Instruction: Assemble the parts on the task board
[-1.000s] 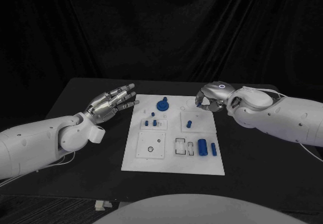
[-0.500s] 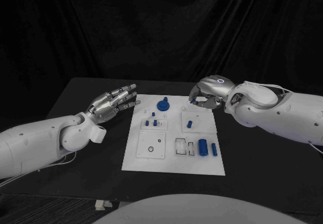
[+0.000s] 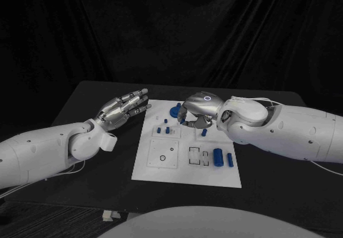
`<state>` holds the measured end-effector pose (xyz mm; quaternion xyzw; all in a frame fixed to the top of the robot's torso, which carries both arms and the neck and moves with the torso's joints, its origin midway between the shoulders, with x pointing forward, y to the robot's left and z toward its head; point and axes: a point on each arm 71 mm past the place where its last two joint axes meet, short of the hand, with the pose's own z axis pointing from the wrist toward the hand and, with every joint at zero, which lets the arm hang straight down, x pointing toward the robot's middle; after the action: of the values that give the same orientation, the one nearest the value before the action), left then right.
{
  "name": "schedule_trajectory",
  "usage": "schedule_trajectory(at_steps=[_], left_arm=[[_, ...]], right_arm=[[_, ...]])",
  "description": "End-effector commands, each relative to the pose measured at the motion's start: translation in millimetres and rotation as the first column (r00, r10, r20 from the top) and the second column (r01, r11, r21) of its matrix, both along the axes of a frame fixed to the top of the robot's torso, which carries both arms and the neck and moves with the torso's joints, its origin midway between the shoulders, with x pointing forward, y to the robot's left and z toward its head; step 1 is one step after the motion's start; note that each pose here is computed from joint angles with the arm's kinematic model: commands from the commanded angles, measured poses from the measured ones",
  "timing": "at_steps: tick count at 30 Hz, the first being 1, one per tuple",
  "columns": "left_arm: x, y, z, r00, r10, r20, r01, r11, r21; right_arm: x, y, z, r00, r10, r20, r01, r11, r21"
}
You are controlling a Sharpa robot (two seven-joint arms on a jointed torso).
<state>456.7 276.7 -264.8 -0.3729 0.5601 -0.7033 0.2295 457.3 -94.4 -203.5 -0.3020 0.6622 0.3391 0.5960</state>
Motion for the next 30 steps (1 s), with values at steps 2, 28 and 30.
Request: schedule_trajectory(at_steps=[2,28,30], left_arm=[[-0.7,2.6,3.4,0.997,0.049,0.055,-0.047,0.998,-0.039],[-7.5,4.3,-6.9,0.998,0.057,0.027,-0.056,0.998,-0.025],[-7.9,4.4,-7.3,0.998,0.057,0.026,-0.056,0.998,-0.026]], right_arm=[[-3.2,10,-11.9,0.999,0.008,-0.046,-0.012,0.997,-0.077],[-21.9,29,-43.9,0.994,0.056,-0.098,-0.064,0.994,-0.084],[-22.4,29,-44.9,0.993,0.056,-0.099,-0.065,0.994,-0.084]])
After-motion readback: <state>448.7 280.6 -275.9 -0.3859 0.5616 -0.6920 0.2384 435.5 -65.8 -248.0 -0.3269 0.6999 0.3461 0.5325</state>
